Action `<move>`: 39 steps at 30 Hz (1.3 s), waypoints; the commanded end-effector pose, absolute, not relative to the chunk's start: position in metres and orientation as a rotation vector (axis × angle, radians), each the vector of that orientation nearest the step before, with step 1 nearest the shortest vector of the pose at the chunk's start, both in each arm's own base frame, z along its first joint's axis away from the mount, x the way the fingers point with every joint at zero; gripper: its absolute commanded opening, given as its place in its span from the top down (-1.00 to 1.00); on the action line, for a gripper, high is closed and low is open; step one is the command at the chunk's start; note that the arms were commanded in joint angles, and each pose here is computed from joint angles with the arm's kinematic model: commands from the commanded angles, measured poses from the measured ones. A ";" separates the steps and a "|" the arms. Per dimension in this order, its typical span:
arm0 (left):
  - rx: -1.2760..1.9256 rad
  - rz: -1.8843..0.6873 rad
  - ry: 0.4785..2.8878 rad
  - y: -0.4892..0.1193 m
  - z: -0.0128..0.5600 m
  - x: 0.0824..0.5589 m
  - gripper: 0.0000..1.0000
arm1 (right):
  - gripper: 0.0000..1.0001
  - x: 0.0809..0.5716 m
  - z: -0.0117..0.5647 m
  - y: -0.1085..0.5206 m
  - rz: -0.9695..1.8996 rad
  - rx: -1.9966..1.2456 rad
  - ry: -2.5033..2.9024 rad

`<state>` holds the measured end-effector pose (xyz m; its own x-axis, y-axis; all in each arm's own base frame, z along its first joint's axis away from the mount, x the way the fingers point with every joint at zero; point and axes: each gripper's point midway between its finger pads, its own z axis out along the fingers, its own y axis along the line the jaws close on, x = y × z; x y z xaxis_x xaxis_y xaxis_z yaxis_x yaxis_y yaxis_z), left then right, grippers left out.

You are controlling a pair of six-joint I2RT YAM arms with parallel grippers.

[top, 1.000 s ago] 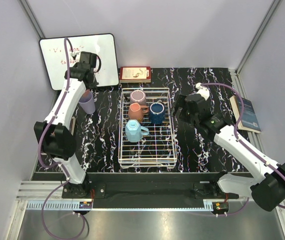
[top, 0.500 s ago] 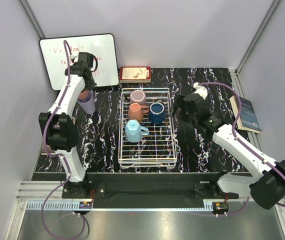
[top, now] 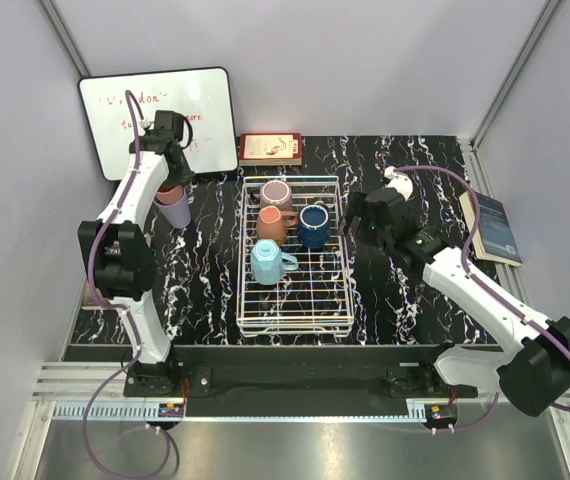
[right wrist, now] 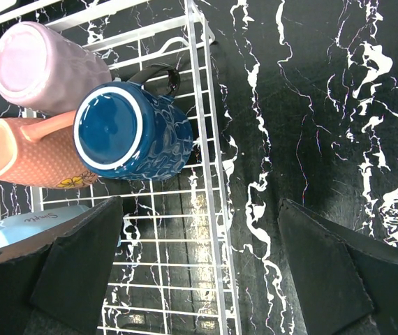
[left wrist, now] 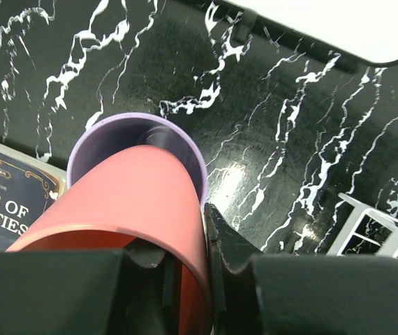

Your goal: Unload the cups from the dish rack

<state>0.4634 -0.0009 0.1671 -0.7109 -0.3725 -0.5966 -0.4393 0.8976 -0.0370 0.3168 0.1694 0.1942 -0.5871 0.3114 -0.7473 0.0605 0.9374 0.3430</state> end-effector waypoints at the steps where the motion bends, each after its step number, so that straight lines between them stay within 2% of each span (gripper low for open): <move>1: -0.618 0.088 2.410 0.002 0.167 0.473 0.70 | -0.99 0.322 0.199 0.174 0.371 0.254 2.155; 10: -0.638 0.063 2.358 0.005 0.187 0.474 0.41 | -1.00 0.322 0.200 0.173 0.368 0.254 2.153; 15: -0.641 0.047 2.324 0.005 0.202 0.474 -0.06 | -1.00 0.322 0.198 0.174 0.370 0.252 2.158; 19: -0.657 0.024 2.267 0.005 0.225 0.470 -0.22 | -1.00 0.321 0.201 0.175 0.381 0.248 2.153; 26: -0.685 -0.061 2.103 -0.002 0.284 0.448 -0.35 | -1.00 0.326 0.212 0.177 0.378 0.217 2.132; 30: -0.594 -0.092 2.017 -0.027 0.318 0.422 -0.38 | -1.00 0.331 0.219 0.182 0.391 0.200 2.126; 33: -0.488 -0.071 2.010 -0.058 0.324 0.401 -0.41 | -1.00 0.335 0.227 0.193 0.426 0.168 2.123; 39: -0.296 -0.123 2.073 -0.118 0.296 0.344 -0.46 | -0.99 0.331 0.246 0.237 0.427 -0.022 2.132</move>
<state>0.3692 -0.1109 0.3104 -0.4706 -0.3112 -0.8257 -0.1744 0.9501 -0.2587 0.3322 0.2009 0.2142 -0.5992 0.2367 -0.7648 -0.0439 0.9442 0.3265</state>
